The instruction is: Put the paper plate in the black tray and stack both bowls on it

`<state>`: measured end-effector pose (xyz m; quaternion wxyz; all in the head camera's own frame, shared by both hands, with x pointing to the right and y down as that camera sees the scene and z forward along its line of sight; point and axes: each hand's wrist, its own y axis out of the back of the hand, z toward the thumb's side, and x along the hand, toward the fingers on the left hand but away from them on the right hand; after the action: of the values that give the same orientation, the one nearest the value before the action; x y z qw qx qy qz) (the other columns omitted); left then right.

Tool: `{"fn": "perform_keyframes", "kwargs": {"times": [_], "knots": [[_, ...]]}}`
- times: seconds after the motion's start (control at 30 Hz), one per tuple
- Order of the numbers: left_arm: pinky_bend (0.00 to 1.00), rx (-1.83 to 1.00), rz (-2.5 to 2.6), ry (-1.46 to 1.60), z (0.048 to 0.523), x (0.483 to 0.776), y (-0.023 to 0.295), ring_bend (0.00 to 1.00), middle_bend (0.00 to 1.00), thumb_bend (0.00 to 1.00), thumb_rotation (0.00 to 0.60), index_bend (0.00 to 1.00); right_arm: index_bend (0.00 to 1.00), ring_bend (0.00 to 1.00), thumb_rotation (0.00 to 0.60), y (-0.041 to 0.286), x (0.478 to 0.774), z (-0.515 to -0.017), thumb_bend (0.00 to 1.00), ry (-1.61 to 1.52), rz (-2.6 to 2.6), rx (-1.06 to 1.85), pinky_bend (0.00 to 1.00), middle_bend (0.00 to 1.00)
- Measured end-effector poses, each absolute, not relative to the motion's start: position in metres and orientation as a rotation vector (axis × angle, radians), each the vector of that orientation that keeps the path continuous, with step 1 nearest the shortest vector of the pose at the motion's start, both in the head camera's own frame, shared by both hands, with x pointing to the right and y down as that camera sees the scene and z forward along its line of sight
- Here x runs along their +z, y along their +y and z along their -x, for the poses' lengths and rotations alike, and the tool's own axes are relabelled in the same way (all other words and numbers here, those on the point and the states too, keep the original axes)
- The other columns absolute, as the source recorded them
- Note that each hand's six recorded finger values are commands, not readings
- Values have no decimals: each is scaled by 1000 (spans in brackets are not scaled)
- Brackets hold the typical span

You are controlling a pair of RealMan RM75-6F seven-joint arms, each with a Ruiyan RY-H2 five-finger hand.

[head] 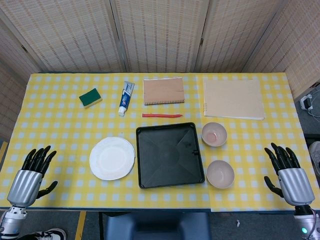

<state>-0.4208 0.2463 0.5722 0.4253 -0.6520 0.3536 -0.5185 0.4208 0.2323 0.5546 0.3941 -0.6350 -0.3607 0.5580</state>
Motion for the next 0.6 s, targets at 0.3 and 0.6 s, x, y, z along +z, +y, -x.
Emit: {"fn": "perform_keyframes", "kwargs": {"times": [0.3, 0.6], "knots": [[14, -1241, 1715, 840, 399, 583, 246, 13, 71, 243, 600, 11, 0, 0, 600, 242, 540, -437, 383, -956, 1575, 1425, 0, 0], [755, -1198, 1755, 826, 381, 588, 253, 690, 892, 241, 600, 264, 0, 0, 600, 242, 541, -438, 382, -953, 1575, 1433, 0, 0]]}}
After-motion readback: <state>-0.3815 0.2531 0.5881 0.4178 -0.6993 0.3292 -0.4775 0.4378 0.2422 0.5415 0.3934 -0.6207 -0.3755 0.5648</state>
